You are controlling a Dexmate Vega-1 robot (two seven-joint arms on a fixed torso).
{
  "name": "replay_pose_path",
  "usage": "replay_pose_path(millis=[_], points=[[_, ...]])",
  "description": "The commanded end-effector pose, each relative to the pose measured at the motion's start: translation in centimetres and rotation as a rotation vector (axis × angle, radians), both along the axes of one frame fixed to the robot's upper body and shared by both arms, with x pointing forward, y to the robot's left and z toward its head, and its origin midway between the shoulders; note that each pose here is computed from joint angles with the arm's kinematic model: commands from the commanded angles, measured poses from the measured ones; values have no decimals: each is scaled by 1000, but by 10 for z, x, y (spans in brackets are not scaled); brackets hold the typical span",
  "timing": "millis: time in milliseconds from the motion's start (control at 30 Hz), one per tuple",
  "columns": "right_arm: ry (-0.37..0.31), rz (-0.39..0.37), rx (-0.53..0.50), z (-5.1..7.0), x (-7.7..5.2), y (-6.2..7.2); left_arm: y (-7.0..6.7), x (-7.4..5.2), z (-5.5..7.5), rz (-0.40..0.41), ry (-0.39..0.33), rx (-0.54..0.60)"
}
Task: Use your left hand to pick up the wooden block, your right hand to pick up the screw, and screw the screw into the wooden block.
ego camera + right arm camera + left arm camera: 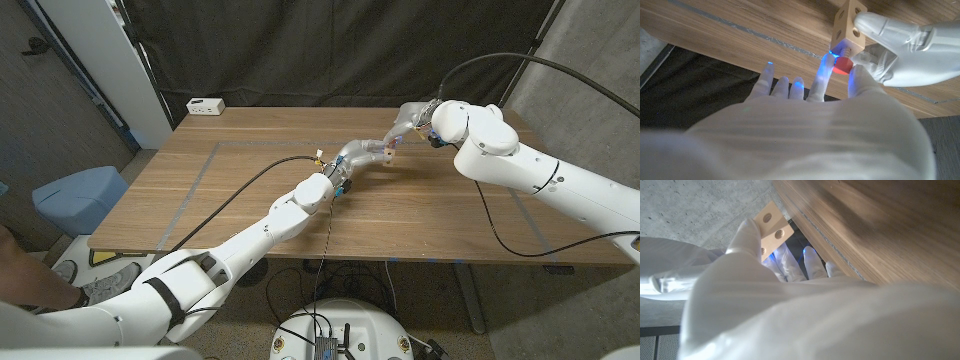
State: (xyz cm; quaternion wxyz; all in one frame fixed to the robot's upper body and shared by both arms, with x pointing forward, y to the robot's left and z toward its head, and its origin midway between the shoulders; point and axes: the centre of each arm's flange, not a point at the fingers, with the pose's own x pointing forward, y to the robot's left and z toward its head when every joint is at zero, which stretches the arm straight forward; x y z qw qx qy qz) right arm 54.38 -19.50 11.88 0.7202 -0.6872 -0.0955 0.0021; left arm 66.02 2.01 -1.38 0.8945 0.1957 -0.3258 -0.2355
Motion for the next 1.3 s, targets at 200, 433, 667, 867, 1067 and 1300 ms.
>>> replay_pose_path(millis=[200, 433, 667, 867, 1067, 1300], points=[[7, -18, -20, -3, 0, 1, -1, -1, -1, 2, 3, 0], [17, -29, -32, -2, 0, 2, -1, 1, 0, 0, 1, 2], [32, -38, -45, 0, 0, 2, -1, 3, 3, -4, -1, 2], [41, -38, -51, 1, -1, 2, -1, 4, 4, -8, -1, 3], [52, -34, -58, 2, -2, 2, -1, 4, 4, -8, -2, 4], [67, -23, -63, 2, -3, -1, -1, 3, 3, -8, -3, 6]])
